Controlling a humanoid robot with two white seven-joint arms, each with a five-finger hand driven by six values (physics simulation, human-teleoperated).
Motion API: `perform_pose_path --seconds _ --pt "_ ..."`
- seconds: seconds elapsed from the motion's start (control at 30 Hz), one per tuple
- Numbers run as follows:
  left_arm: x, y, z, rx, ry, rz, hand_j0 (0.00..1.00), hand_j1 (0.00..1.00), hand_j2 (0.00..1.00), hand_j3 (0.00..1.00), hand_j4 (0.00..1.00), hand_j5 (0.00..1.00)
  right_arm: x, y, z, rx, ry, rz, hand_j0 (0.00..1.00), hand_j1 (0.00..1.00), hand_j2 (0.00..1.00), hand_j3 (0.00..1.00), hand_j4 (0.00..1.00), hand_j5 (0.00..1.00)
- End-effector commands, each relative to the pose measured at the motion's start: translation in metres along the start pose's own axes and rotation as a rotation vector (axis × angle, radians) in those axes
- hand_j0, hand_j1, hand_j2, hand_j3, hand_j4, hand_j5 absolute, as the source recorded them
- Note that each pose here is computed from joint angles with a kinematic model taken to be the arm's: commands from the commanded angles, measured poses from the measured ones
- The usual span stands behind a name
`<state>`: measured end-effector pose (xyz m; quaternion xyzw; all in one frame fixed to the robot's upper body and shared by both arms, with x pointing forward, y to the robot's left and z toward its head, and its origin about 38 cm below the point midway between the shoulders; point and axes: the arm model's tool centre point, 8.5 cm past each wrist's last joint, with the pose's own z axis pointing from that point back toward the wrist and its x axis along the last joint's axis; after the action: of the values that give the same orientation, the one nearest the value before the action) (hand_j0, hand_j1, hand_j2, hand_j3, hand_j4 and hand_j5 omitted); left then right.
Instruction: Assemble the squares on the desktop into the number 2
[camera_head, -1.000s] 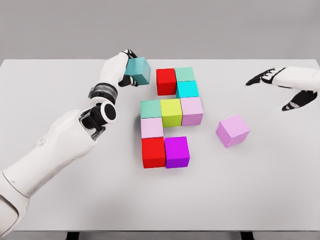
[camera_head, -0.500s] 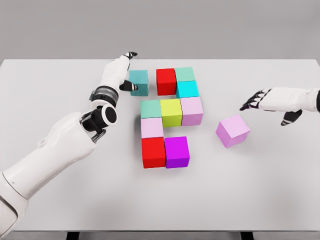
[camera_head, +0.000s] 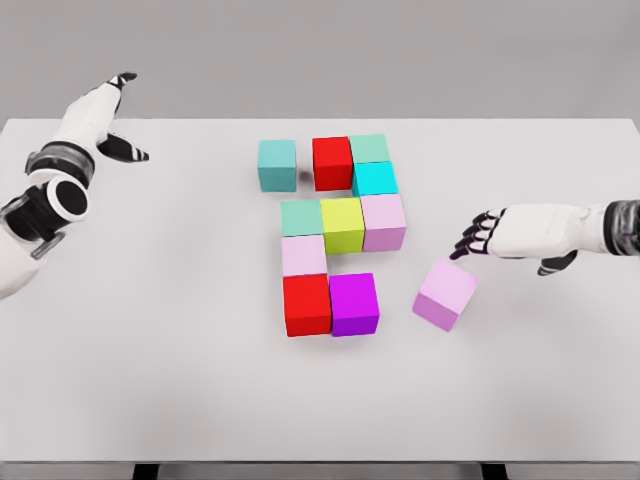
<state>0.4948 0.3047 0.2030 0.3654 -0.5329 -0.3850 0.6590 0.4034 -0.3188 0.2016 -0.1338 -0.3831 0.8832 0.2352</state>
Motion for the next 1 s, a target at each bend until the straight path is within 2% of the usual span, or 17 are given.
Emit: perform_pose_path --seconds 0.0,0.03,0.07,0.1,0.13,0.17,0.23,0.3,0.37,0.43,0.47,0.53,0.6,0.7,0.73,0.8,0.97 --pt "-0.036 -0.004 0.014 -0.066 0.05 -0.059 1.0 1.0 1.0 1.0 1.0 1.0 0.011 -0.009 -0.001 -0.02 -0.027 0.026 1.0 1.0 1.0 1.0 1.0 1.0" --pt "-0.028 -0.015 0.016 -0.197 0.031 -0.081 0.95 0.95 0.95 0.95 0.95 0.95 0.014 -0.012 -0.003 -0.027 -0.036 0.031 1.0 1.0 1.0 1.0 1.0 1.0" --pt "-0.022 -0.015 0.015 -0.28 0.024 -0.091 0.93 0.93 0.93 0.93 0.93 0.93 0.015 -0.013 -0.003 -0.032 -0.042 0.029 1.0 1.0 1.0 1.0 1.0 1.0" --pt "-0.013 -0.019 0.014 -0.484 0.017 -0.133 0.9 0.9 0.9 0.9 0.9 0.9 0.017 -0.015 -0.003 -0.039 -0.05 0.028 1.0 1.0 1.0 1.0 1.0 1.0" --pt "-0.002 -0.02 0.011 -0.608 -0.016 -0.249 0.92 0.92 0.92 0.92 0.92 0.92 0.019 -0.017 -0.004 -0.044 -0.056 0.035 1.0 1.0 1.0 1.0 1.0 1.0" --pt "-0.003 -0.016 0.002 -0.633 -0.055 -0.316 1.0 1.0 1.0 1.0 1.0 1.0 0.021 -0.019 -0.004 -0.047 -0.063 0.041 1.0 1.0 1.0 1.0 1.0 1.0" --pt "-0.014 -0.009 -0.005 -0.612 -0.024 -0.325 1.0 1.0 1.0 1.0 1.0 1.0 0.023 -0.02 -0.005 -0.051 -0.067 0.044 1.0 1.0 1.0 1.0 1.0 1.0" --pt "0.002 -0.038 -0.028 -0.627 0.003 -0.321 1.0 1.0 1.0 1.0 1.0 1.0 0.02 -0.022 -0.001 -0.07 -0.072 0.016 1.0 1.0 1.0 1.0 1.0 1.0" --pt "0.006 -0.043 -0.046 -0.623 0.046 -0.299 1.0 1.0 1.0 1.0 1.0 1.0 0.008 -0.024 0.007 -0.103 -0.061 -0.044 1.0 1.0 1.0 1.0 1.0 1.0" --pt "0.013 -0.044 -0.047 -0.619 0.031 -0.3 1.0 1.0 1.0 1.0 1.0 1.0 -0.007 -0.02 0.018 -0.123 -0.039 -0.115 1.0 1.0 1.0 1.0 1.0 1.0" --pt "0.024 -0.048 -0.047 -0.625 -0.01 -0.305 1.0 1.0 1.0 1.0 1.0 1.0 -0.018 -0.017 0.031 -0.134 -0.014 -0.156 1.0 1.0 1.0 1.0 1.0 1.0" --pt "0.036 -0.049 -0.047 -0.631 -0.081 -0.313 1.0 1.0 1.0 1.0 1.0 1.0 -0.029 -0.006 0.052 -0.104 0.04 -0.171 1.0 1.0 1.0 1.0 1.0 1.0" --pt "0.041 -0.047 -0.047 -0.627 -0.102 -0.313 1.0 1.0 1.0 1.0 1.0 1.0 -0.036 0.006 0.078 -0.054 0.098 -0.17 1.0 1.0 1.0 1.0 1.0 1.0" --pt "0.049 -0.051 -0.047 -0.63 -0.117 -0.313 1.0 1.0 1.0 1.0 1.0 1.0 -0.026 0.015 0.094 0.02 0.121 -0.113 1.0 1.0 1.0 1.0 1.0 1.0" --pt "0.055 -0.055 -0.048 -0.633 -0.126 -0.31 1.0 1.0 1.0 1.0 1.0 1.0 -0.017 0.011 0.095 0.043 0.113 -0.064 1.0 1.0 1.0 1.0 1.0 1.0" --pt "0.063 -0.06 -0.05 -0.632 -0.133 -0.318 1.0 1.0 1.0 1.0 1.0 1.0 0.0 0.013 0.09 0.064 0.072 -0.035 1.0 1.0 1.0 1.0 1.0 1.0" --pt "0.072 -0.065 -0.05 -0.632 -0.148 -0.328 1.0 1.0 1.0 1.0 1.0 1.0 0.019 0.022 0.071 0.094 0.006 -0.017 1.0 1.0 1.0 1.0 1.0 1.0"
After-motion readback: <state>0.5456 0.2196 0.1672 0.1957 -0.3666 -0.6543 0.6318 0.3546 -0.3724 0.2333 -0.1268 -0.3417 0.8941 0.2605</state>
